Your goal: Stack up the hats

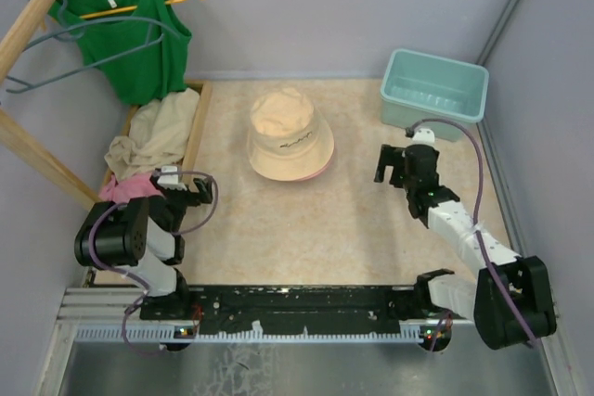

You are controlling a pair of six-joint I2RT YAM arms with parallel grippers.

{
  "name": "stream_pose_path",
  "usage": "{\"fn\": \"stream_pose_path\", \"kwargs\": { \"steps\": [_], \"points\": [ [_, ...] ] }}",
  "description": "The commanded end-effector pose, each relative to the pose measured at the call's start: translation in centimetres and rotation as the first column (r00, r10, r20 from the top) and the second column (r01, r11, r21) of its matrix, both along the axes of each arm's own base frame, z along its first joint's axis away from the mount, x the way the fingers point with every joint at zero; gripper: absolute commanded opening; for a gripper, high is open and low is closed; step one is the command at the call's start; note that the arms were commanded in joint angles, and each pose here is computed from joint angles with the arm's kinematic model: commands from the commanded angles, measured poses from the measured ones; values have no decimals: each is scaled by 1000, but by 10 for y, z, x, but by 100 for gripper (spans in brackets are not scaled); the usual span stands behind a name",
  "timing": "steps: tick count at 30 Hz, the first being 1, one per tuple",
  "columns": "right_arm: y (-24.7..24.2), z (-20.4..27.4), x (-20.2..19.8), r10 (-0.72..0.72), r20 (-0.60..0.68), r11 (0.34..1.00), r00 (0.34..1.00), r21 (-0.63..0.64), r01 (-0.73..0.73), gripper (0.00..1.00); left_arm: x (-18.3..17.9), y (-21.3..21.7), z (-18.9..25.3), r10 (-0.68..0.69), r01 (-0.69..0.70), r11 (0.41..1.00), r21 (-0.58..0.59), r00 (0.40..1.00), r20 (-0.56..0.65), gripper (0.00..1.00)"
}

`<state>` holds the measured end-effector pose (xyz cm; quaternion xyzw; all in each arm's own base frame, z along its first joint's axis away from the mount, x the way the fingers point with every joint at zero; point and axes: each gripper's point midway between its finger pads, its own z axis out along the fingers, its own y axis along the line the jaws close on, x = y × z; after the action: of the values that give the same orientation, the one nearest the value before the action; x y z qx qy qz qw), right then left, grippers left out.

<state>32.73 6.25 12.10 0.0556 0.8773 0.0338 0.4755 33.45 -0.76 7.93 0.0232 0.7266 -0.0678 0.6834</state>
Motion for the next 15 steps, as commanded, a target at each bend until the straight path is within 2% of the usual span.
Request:
{"fn": "stream_pose_path", "kwargs": {
  "steps": [1, 3, 5, 7, 10, 12, 15],
  "points": [
    [-28, 8, 26, 9, 227, 1000, 974, -2, -9, 99, 10, -8, 33, -65, 62, 998, 27, 989, 130, 100],
    [-42, 5, 29, -23, 296, 1000, 955, 17, 19, 99, 10, -8, 34, -67, 64, 998, 23, 988, 137, 100],
    [-55, -2, 32, -27, 331, 999, 943, -29, 38, 99, 13, -5, 37, -42, 41, 999, 13, 986, 161, 100],
    [-68, -7, 32, -59, 367, 993, 928, -71, 91, 99, 16, -5, 31, -48, 47, 999, 16, 991, 123, 100],
    [-84, 7, 24, -111, 518, 979, 848, -88, 182, 99, 27, -18, 26, -142, 138, 989, 50, 986, 88, 100],
    [-88, 2, 20, -126, 552, 977, 824, -73, 199, 99, 28, -22, 23, -165, 161, 985, 54, 984, 71, 100],
    [-80, 7, 15, -59, 630, 984, 775, -93, 151, 99, 28, -22, 24, -166, 162, 985, 57, 983, 76, 100]
  ]
}}
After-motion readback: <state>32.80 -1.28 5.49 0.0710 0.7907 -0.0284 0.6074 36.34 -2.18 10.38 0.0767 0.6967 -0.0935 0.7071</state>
